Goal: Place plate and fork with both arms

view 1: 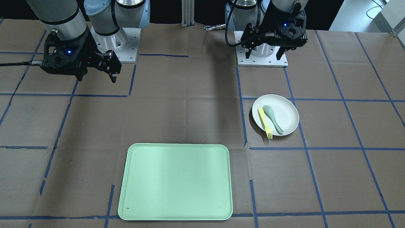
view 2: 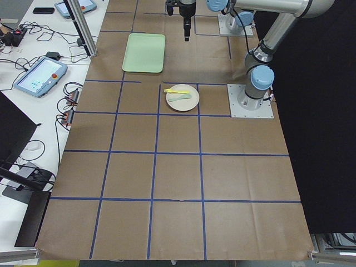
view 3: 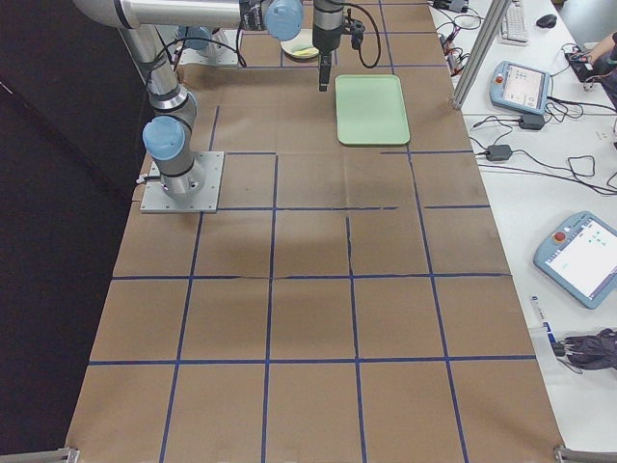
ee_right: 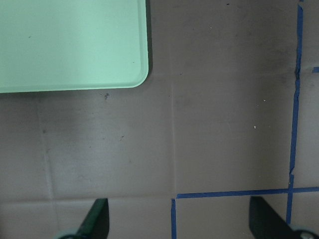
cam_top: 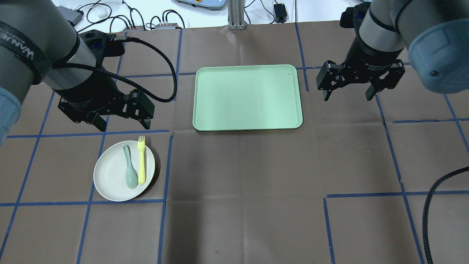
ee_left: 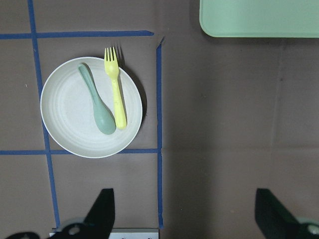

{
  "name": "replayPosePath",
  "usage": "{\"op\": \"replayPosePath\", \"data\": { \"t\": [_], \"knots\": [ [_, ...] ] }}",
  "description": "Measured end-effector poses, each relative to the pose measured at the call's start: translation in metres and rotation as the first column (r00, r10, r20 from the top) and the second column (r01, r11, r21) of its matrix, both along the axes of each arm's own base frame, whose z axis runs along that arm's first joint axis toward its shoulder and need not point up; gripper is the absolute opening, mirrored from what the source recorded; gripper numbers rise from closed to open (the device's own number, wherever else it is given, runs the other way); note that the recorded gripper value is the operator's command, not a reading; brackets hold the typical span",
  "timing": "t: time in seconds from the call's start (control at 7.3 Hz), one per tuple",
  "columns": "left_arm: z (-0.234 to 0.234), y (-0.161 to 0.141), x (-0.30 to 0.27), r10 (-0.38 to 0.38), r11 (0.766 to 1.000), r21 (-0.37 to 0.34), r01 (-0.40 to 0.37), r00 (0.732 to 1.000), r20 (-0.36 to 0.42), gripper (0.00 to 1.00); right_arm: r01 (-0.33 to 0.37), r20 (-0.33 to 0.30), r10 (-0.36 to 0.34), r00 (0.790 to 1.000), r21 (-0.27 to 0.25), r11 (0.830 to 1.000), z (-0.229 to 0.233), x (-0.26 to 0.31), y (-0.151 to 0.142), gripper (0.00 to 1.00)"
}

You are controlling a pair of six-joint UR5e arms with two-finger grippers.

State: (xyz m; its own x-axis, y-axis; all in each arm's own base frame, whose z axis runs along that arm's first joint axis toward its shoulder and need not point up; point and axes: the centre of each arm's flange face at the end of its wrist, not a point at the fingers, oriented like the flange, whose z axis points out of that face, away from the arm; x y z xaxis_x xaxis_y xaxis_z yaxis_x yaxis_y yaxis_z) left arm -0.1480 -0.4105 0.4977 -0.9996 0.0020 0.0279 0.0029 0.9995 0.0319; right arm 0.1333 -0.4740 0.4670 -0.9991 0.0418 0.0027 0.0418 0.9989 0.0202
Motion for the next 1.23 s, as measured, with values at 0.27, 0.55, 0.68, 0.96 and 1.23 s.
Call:
{"op": "replayPosePath", "data": {
  "t": [0.27,0.55,0.68,0.96,1.23],
  "knots": [
    [0.0,0.0,0.0,0.001,1.0,0.0,-0.001,1.0,-0.001,1.0,0.0,0.0,0.0,1.0,0.0,1.0,0.0,0.0,0.0,1.0],
    [-0.001,-0.001,0.002,0.005,1.0,0.004,-0.005,1.0,0.001,1.0,-0.001,0.0,0.001,1.0,0.001,1.0,0.0,0.0,0.0,1.0],
    [-0.002,-0.001,0.003,0.007,1.0,0.007,-0.007,1.0,0.006,1.0,-0.001,0.0,0.001,1.0,0.001,1.0,0.0,0.0,0.0,1.0],
    [-0.002,0.001,0.004,0.01,1.0,0.015,-0.01,1.0,0.013,1.0,0.0,0.0,0.0,1.0,0.001,1.0,0.0,0.0,0.0,1.0],
    [-0.008,-0.003,0.012,-0.004,1.0,0.027,0.004,1.0,0.019,1.0,0.0,0.0,0.0,1.0,0.001,1.0,0.0,0.0,0.0,1.0]
  ]
}}
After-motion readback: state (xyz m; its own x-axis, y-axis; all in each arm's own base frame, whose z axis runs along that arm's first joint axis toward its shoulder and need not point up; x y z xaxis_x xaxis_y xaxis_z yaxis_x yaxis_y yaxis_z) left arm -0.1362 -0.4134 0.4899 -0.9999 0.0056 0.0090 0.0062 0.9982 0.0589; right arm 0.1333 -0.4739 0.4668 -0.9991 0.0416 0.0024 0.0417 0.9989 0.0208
